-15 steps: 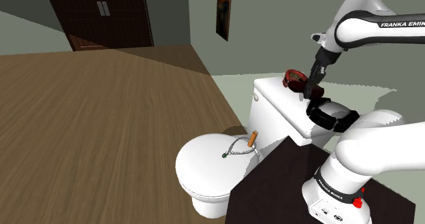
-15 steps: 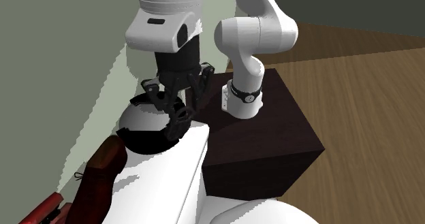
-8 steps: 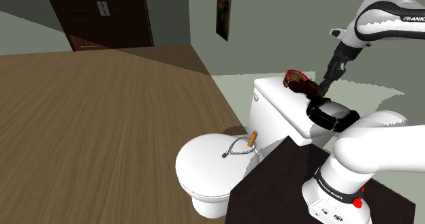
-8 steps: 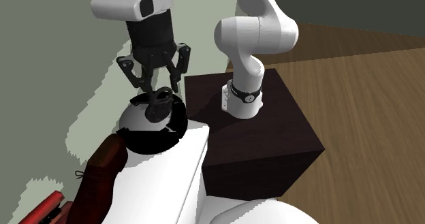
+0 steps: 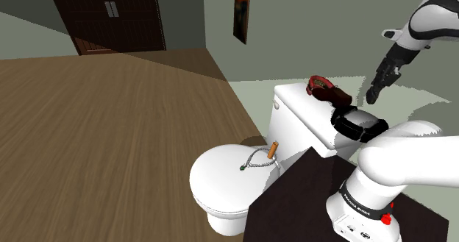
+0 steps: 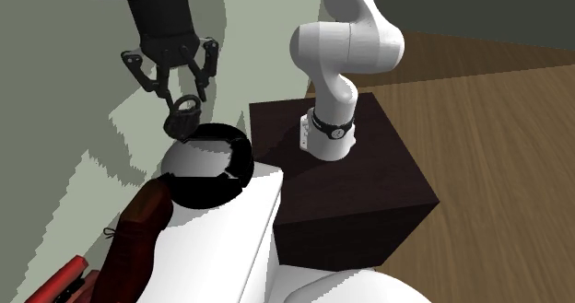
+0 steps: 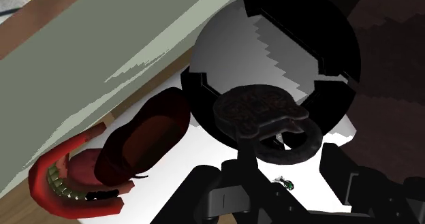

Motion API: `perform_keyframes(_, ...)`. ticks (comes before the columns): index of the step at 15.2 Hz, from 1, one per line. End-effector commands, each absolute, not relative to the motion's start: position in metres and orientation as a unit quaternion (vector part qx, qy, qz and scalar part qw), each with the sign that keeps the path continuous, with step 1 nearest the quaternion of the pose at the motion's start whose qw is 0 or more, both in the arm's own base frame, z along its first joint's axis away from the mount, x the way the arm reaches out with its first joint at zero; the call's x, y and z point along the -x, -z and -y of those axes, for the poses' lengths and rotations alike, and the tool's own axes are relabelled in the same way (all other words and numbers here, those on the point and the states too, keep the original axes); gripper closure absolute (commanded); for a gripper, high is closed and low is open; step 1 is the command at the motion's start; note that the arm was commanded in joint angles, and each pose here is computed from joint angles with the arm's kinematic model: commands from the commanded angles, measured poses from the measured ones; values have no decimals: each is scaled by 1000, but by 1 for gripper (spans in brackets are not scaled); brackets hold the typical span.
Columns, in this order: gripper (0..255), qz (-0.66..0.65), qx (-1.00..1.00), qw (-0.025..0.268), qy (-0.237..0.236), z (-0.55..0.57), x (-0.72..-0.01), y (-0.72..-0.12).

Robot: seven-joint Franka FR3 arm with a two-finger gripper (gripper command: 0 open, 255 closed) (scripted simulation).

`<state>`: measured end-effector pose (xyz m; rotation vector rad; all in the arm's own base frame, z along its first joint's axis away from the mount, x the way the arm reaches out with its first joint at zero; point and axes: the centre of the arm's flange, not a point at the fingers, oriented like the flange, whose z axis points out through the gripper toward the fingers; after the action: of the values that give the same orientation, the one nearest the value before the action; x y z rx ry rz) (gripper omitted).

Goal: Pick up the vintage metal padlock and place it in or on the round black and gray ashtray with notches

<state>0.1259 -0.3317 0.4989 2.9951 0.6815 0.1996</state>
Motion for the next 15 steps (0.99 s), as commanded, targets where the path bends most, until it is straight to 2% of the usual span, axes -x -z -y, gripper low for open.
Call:
perform_keyframes(1, 255, -222, -972, 32, -65, 333, -124, -491)
perform_keyframes(15, 255, -222, -972, 32, -65, 333, -124, -417)
